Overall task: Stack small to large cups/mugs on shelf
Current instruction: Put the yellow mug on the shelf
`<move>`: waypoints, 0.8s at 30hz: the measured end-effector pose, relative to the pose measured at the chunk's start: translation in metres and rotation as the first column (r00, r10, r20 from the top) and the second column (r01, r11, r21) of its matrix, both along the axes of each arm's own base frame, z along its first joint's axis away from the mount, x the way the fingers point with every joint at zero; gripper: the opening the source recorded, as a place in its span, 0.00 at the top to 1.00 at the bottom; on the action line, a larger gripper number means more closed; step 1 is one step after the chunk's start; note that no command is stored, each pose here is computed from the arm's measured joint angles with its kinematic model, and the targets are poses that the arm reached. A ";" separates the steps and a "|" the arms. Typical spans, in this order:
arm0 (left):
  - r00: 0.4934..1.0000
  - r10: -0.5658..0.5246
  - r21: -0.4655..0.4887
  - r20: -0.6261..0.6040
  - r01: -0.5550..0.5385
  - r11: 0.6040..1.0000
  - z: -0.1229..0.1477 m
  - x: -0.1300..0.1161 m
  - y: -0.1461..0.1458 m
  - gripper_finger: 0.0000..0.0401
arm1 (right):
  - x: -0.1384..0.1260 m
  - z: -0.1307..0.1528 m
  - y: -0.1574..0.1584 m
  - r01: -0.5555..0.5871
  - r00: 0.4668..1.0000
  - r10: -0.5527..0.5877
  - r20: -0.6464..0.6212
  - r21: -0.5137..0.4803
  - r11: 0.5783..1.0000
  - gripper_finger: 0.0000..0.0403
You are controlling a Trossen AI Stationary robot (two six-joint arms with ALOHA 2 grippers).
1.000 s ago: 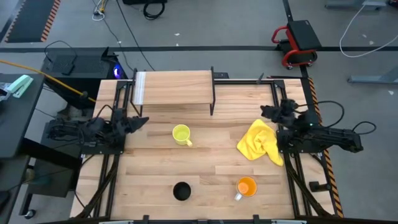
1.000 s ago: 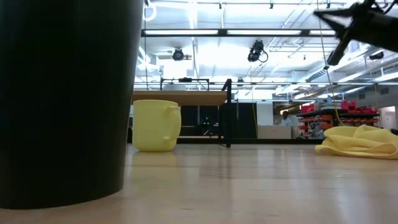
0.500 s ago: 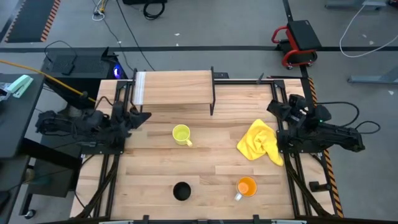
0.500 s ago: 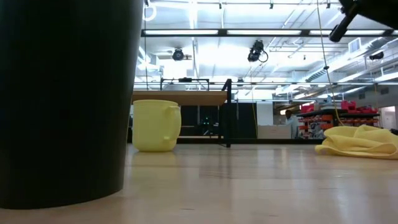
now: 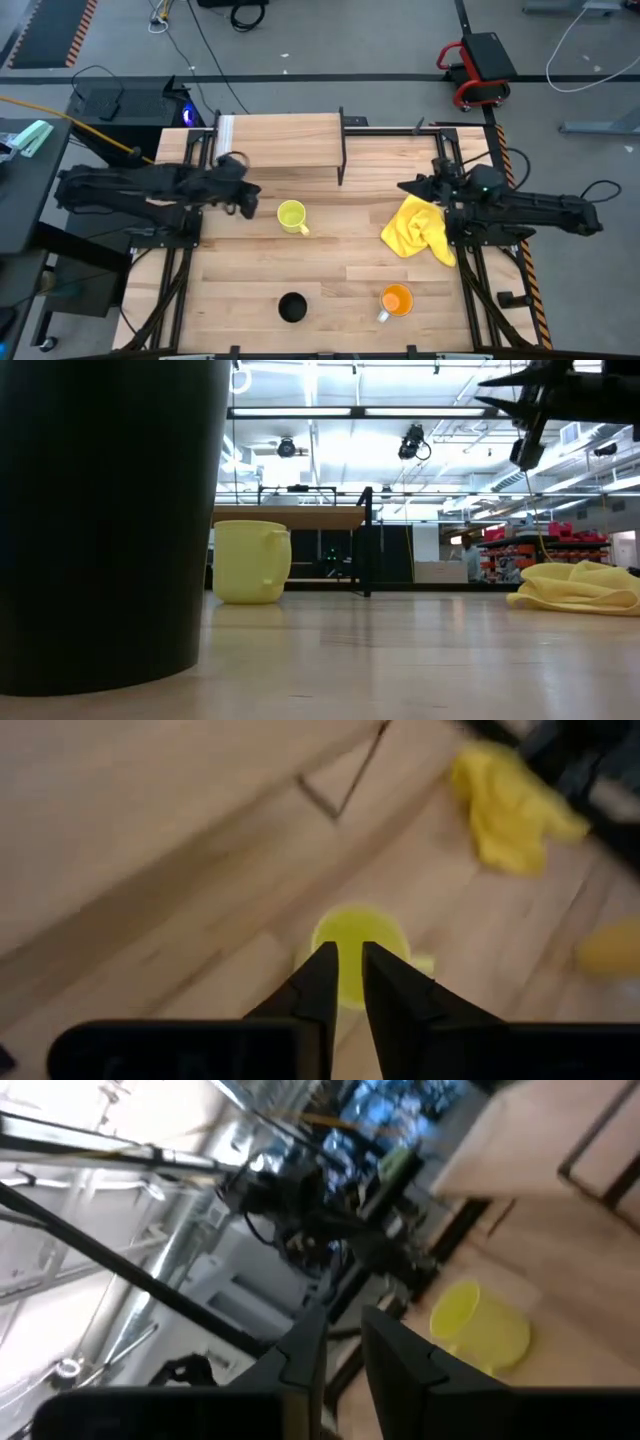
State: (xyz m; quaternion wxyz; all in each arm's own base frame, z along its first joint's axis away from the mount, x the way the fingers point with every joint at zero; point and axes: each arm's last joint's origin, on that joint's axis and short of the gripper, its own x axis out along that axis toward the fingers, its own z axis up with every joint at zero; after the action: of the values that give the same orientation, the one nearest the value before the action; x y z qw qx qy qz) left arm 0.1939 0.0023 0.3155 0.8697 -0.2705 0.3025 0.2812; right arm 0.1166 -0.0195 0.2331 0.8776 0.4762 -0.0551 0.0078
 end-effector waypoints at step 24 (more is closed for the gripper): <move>0.975 -0.023 -0.211 -0.222 -0.025 0.977 -0.051 0.058 0.033 0.73 | 0.015 -0.027 0.045 -0.169 0.946 0.195 -0.260 0.119 0.978 0.83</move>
State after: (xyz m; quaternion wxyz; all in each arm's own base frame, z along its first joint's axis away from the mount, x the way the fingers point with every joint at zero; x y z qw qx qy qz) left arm 0.2522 0.0351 0.2644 0.7960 -0.3287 0.4265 0.2764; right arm 0.1314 0.0253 0.2056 0.8488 0.5169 0.1094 0.0213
